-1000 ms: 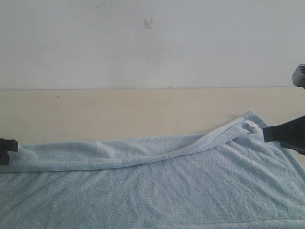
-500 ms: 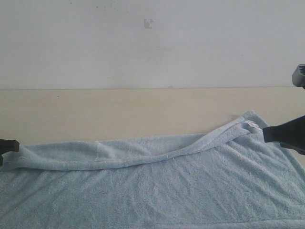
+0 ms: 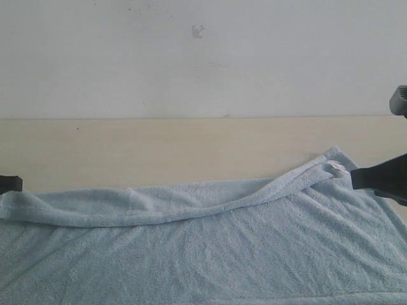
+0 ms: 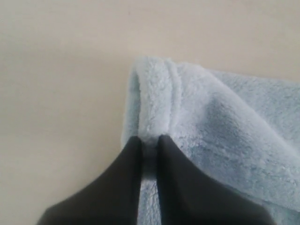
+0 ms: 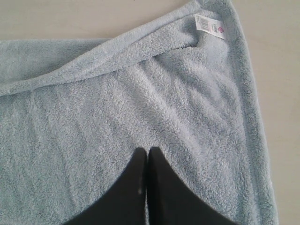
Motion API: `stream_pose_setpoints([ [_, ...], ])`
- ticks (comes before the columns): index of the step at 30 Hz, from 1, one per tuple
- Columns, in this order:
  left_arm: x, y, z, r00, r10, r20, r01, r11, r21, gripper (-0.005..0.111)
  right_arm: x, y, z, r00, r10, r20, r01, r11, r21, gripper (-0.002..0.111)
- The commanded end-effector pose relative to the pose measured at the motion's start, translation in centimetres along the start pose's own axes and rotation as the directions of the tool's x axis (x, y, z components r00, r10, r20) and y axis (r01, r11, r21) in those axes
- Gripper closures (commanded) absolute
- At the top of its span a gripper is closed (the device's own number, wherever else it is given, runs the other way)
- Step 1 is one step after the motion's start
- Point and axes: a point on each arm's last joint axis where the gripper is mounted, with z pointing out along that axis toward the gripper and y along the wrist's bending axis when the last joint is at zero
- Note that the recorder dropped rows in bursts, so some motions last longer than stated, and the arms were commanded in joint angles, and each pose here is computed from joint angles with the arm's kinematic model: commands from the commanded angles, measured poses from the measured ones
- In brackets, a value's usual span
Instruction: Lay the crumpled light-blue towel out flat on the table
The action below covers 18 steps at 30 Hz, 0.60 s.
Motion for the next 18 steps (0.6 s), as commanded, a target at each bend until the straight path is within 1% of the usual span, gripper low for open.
stream_pose_setpoints([
  [1, -0.6, 0.0, -1.1, 0.999, -0.035, 0.033, 0.034, 0.999, 0.008, 0.103, 0.0, 0.1, -0.2, 1.0, -0.005, 0.017, 0.005, 1.0, -0.004, 0.108],
  [5, -0.5, -0.2, -1.1, 0.996, -0.085, 0.027, 0.084, 0.996, 0.022, 0.103, 0.0, 0.1, -0.2, 1.0, -0.004, 0.017, 0.004, 1.0, -0.004, 0.108],
  [11, -1.1, -0.3, -2.2, 0.988, -0.143, 0.066, 0.14, 0.989, 0.046, 0.103, -0.1, 0.1, -0.2, 1.0, -0.002, 0.023, 0.002, 1.0, -0.005, 0.108],
  [14, -2.0, -0.4, -2.6, 0.978, -0.183, 0.098, 0.177, 0.982, 0.063, 0.103, -0.1, 0.1, -0.2, 1.0, 0.0, 0.024, 0.001, 1.0, -0.005, 0.108],
  [18, -4.0, -0.7, -3.4, 0.961, -0.236, 0.143, 0.223, 0.97, 0.101, 0.103, -0.1, 0.1, -0.2, 1.0, 0.0, 0.024, 0.001, 1.0, -0.005, 0.108],
])
